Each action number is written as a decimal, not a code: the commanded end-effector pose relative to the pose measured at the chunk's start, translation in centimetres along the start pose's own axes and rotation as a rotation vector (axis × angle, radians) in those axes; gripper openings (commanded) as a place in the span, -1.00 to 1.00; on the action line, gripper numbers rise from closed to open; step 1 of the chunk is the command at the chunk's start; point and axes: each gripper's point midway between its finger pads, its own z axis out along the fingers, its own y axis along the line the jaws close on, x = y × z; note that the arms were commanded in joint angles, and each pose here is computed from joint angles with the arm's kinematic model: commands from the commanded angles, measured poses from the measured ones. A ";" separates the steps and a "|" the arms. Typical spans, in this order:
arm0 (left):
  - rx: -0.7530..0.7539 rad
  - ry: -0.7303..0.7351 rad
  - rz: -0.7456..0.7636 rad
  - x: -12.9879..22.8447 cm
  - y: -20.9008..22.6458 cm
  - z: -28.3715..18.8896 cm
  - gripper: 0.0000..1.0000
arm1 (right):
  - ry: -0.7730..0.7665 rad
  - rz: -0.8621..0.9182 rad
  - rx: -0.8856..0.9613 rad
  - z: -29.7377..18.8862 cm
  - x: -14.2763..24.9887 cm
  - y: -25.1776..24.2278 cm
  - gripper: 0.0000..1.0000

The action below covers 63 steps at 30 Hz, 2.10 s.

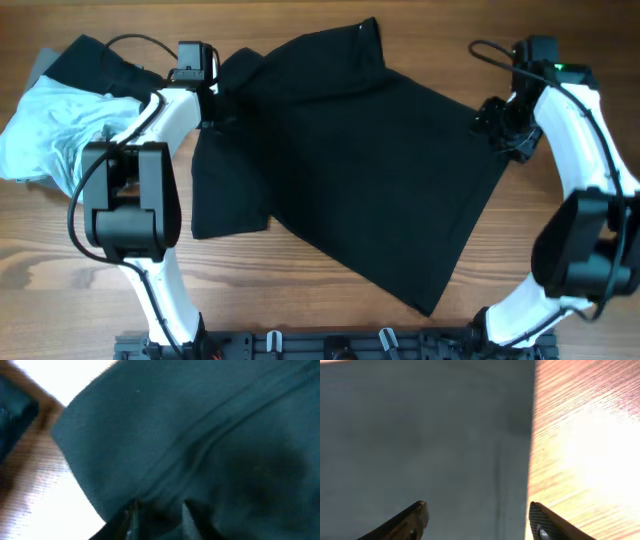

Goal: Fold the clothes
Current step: 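Lift and drag the black T-shirt leftward to spread it flat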

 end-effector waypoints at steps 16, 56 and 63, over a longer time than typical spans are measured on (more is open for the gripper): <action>0.025 -0.201 -0.023 -2.9 0.3 -13.7 0.69 | 0.063 0.017 -0.002 9.3 -3.1 -2.4 0.19; 0.336 0.111 0.320 8.2 -7.3 -10.0 0.17 | -0.104 0.031 -0.394 -13.4 -2.2 -6.9 0.36; 0.420 -0.026 0.358 6.8 -10.3 -5.8 -0.89 | -0.037 -0.008 -0.392 -11.9 -0.6 -5.8 0.36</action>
